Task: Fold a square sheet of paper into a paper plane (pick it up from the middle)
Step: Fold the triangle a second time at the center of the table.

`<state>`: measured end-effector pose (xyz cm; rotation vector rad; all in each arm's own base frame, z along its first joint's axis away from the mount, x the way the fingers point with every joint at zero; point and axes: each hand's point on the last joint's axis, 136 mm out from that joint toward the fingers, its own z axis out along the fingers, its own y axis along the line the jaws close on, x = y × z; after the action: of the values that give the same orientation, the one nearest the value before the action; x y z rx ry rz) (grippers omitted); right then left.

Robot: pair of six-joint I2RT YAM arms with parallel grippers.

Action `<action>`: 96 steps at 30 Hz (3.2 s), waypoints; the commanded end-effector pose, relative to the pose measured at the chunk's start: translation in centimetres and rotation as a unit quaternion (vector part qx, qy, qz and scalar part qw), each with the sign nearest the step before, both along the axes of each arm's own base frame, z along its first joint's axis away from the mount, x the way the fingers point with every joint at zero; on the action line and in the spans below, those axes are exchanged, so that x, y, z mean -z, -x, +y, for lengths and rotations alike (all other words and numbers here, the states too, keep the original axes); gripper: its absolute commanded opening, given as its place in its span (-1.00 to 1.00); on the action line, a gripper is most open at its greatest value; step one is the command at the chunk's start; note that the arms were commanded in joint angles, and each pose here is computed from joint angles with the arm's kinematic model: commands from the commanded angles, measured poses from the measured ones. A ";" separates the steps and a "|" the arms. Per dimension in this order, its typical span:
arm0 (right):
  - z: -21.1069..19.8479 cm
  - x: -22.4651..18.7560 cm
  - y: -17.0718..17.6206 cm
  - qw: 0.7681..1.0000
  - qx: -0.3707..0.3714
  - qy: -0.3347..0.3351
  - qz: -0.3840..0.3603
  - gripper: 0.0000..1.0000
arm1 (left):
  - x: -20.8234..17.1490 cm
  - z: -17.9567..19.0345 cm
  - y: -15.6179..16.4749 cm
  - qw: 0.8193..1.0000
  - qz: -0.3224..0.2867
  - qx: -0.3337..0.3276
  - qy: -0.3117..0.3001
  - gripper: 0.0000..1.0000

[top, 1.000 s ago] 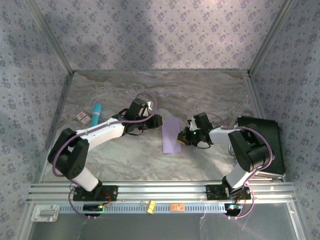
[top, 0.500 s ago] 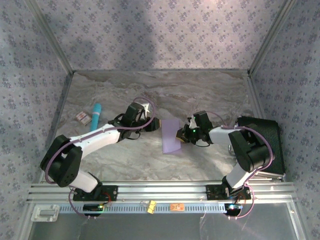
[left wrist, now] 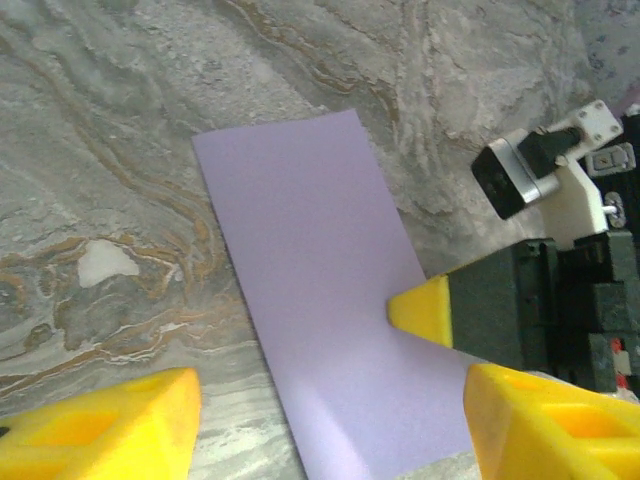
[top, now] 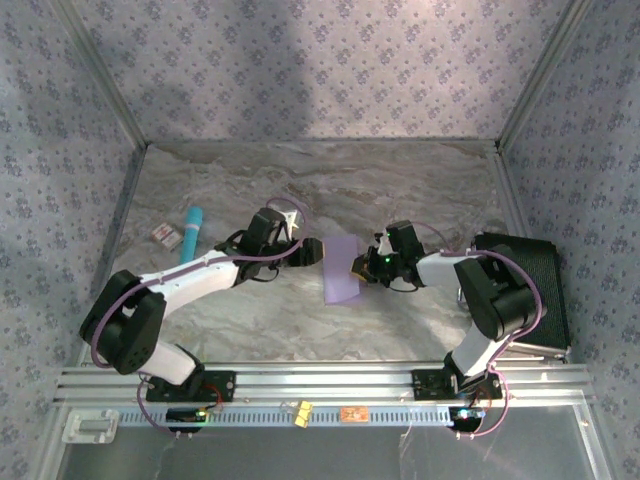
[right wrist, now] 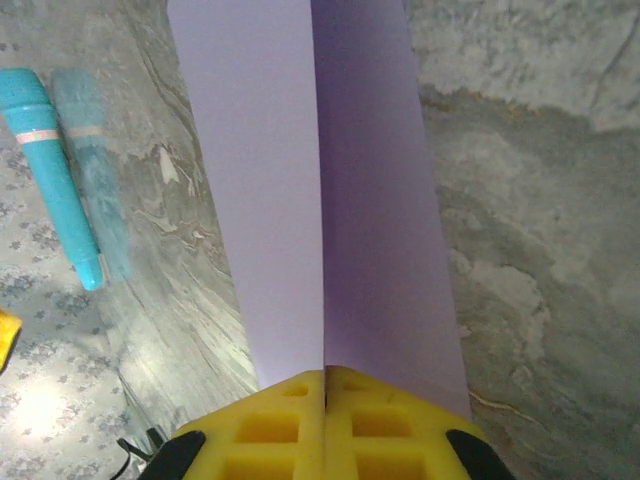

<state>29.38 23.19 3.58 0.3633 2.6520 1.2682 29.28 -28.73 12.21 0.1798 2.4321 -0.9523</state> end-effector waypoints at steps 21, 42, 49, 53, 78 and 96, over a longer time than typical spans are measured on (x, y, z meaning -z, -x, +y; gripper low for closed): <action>-0.7 -1.2 -0.6 0.999 -0.035 -0.011 0.009 -0.84 | 1.0 -7.6 6.6 0.945 -0.150 0.192 -0.218 0.37; -0.8 -1.5 -0.8 0.999 -0.030 -0.012 0.012 -0.84 | 4.4 -11.2 7.8 0.889 -0.208 0.229 -0.337 0.51; -1.0 -1.5 -1.0 1.000 -0.025 -0.012 0.012 -0.84 | 5.2 -10.7 8.2 0.888 -0.197 0.233 -0.344 0.38; -0.9 -1.5 -1.0 1.000 -0.025 -0.013 0.011 -0.84 | 5.3 -10.3 8.3 0.891 -0.194 0.228 -0.342 0.34; -1.1 -1.4 -1.0 1.000 -0.020 -0.018 0.011 -0.80 | 4.5 -10.1 8.1 0.893 -0.203 0.215 -0.339 -0.46; -4.6 -1.8 -0.1 0.999 0.038 0.027 -0.006 -0.24 | 3.6 -8.1 6.2 0.968 -0.083 0.174 -0.159 -0.77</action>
<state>30.26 19.43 5.64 0.4094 2.6178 1.2215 23.65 -35.59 6.88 0.8450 2.4247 -0.4153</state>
